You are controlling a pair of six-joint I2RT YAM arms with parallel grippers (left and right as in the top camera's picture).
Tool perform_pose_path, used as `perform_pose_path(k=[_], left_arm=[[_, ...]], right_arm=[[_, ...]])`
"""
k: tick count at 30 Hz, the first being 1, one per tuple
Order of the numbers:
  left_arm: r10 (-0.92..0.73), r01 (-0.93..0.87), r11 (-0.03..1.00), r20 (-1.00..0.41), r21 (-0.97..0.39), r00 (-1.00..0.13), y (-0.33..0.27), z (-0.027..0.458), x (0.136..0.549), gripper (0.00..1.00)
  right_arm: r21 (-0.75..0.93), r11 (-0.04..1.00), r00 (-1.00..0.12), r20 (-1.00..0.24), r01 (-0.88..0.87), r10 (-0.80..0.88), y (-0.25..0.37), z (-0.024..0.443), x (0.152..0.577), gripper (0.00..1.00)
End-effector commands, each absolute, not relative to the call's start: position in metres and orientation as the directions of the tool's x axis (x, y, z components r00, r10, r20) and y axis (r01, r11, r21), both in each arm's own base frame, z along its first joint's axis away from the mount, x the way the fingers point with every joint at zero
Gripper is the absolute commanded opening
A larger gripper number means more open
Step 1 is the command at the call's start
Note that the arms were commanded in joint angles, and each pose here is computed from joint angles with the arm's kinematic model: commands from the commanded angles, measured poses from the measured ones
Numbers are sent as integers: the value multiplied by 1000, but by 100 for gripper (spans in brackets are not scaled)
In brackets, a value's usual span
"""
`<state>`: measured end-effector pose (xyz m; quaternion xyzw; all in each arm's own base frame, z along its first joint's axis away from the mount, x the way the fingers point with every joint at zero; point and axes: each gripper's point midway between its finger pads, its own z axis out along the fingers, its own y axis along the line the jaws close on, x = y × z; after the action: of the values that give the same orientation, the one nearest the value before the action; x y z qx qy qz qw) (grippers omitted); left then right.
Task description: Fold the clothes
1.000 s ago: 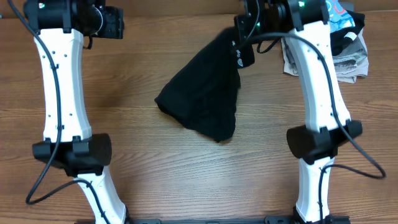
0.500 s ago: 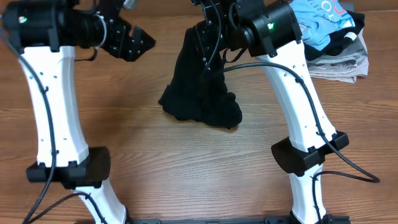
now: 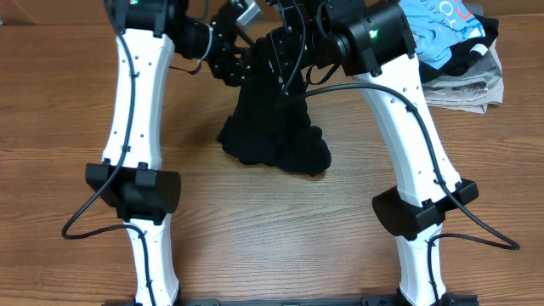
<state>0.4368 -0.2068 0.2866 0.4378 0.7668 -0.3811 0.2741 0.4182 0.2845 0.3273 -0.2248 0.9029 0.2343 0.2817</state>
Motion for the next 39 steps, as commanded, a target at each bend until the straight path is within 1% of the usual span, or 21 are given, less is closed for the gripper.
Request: perform_pose_path(k=[1,2,5,8,11,13,15,16,17,18,20,21,24,27,32,36,39], left_arm=[[462,908,243,-782,-341,-418,-230,284,432,71],[468,909,241,-780,-339,-415,-232,282,432,65],[488,909,258,-768,-327,-414,-231,277,434,40],[498,898,304,-751,-318,-434,-224,278,437,33],[477,864,390,-732,-320,-487,-207,286,443,33],[455,851,422,-738,-314,-498,-197,297,445,22],[437,844,447,-750,-298,-496,-188,309,445,4],[424,830,475,-750,-292,-507,-181,315,447,4],[410,812,507,-748,-289,-522,-176,320,448,4],[398,791,546,-745,-277,-535,-169,326,449,4],[395,775,580,-746,-250,-536,-162,335,446,4],[394,764,602,-747,-231,-536,-159,342,444,4],[377,731,663,-770,-164,-515,-148,373,429,4],[359,725,680,-813,-109,-459,-144,406,414,4],[307,695,719,-886,-23,-347,-137,461,393,4],[267,664,748,-922,14,-281,-132,492,380,4],[249,658,753,-934,20,-256,-130,506,369,4]], right_arm=[[310,777,-732,-627,-547,-265,287,333,417,4],[310,778,-732,-627,-547,-265,287,333,418,4],[310,782,-735,-627,-541,-259,284,333,420,4],[310,790,-739,-625,-529,-249,277,333,423,4],[311,796,-743,-625,-519,-240,272,333,427,4],[311,799,-744,-626,-514,-235,270,333,429,4],[311,802,-744,-627,-511,-231,268,333,430,4],[311,803,-745,-627,-508,-229,267,333,431,11],[311,804,-746,-626,-507,-228,266,333,431,22],[308,809,-748,-624,-500,-225,263,333,432,36],[305,816,-751,-623,-490,-218,258,332,435,52],[299,827,-755,-621,-475,-209,253,331,438,56],[290,865,-783,-599,-408,-169,235,320,452,62],[308,869,-816,-554,-387,-167,231,299,458,62],[343,865,-877,-439,-367,-198,239,250,459,62],[395,836,-897,-380,-380,-228,252,223,455,62],[450,771,-875,-394,-450,-280,271,218,450,63]])
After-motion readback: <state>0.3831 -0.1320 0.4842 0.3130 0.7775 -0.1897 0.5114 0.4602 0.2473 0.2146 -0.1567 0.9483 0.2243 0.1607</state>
